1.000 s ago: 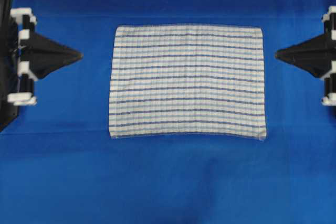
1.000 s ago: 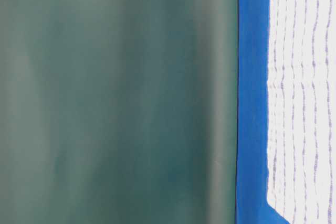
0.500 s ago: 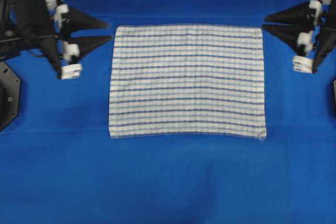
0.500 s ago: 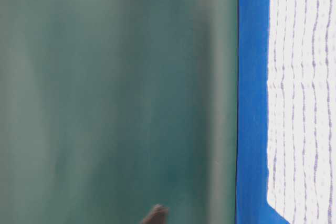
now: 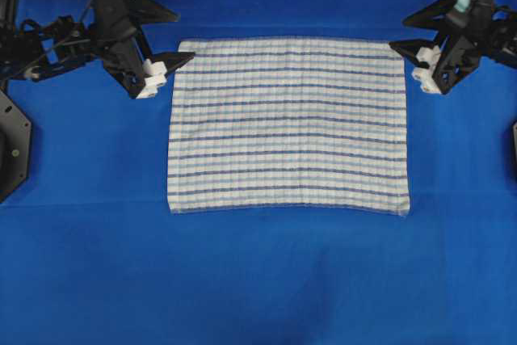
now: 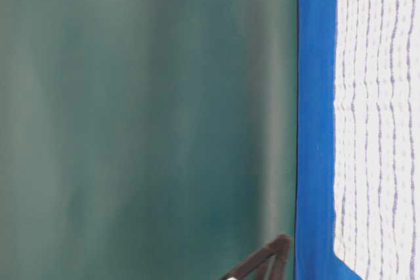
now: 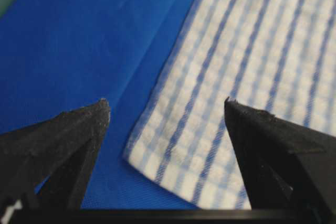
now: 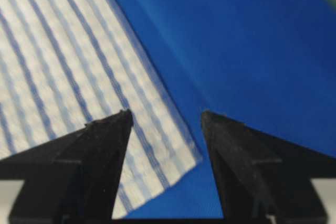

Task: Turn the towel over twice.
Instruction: 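Move both grippers to the towel's far corners and pinch them closed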

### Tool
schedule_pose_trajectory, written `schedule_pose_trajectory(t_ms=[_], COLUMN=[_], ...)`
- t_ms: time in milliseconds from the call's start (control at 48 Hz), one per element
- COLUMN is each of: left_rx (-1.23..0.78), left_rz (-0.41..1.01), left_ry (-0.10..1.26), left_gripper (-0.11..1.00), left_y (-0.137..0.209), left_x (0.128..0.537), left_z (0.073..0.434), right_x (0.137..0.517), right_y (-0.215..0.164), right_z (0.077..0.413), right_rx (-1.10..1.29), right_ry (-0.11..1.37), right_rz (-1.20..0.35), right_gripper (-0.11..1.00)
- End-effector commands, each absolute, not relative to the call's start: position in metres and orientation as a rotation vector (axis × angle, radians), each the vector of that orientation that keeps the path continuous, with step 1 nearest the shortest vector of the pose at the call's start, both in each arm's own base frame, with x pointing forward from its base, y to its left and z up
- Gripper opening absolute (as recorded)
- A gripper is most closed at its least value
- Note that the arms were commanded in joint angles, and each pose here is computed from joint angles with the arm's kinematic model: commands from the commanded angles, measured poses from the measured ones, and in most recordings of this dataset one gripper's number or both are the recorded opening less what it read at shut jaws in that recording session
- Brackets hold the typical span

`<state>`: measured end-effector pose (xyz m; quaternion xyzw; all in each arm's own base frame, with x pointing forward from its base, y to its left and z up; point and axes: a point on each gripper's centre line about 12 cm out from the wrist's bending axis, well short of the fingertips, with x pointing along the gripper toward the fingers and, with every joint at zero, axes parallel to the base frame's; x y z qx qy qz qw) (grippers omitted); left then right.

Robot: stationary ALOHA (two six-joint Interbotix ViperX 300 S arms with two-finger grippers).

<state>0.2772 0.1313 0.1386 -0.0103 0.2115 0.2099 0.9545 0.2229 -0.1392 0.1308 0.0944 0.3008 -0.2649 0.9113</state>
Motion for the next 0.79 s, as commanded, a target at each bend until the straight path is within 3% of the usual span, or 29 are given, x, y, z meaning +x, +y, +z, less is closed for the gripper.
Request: schedule_pose_trajectory(t_ms=[0,312,521,562,729,771], left_rx=[-0.019,-0.061,-0.08,-0.085,-0.099,-0.103], left_rz=[0.434,0.488,0.495,0.497,0.495,0.495], left_ry=[0.419,0.535,0.587,0.599,0.635,0.644], left_gripper=[0.86,0.85,0.77,0.68,0.2,0.1], left_y=[0.137,0.16,0.165,0.165,0.165,0.165], left_x=[0.284,0.284,0.284,0.283,0.282,0.282], left_z=[0.135,0.087,0.076,0.075,0.072,0.072], right_x=[0.229,0.232,0.234,0.234,0.234,0.234], right_y=[-0.145,-0.157,-0.159,-0.159,-0.159,-0.159], right_z=[0.124,0.088,0.084,0.084,0.083,0.084], right_rx=[0.193,0.228,0.223,0.222,0.216,0.216], right_ry=[0.625,0.694,0.705,0.705,0.715,0.713], right_rz=[-0.551,-0.579,-0.575,-0.575,-0.569,-0.57], right_gripper=[0.61,0.6,0.56,0.51,0.07,0.05])
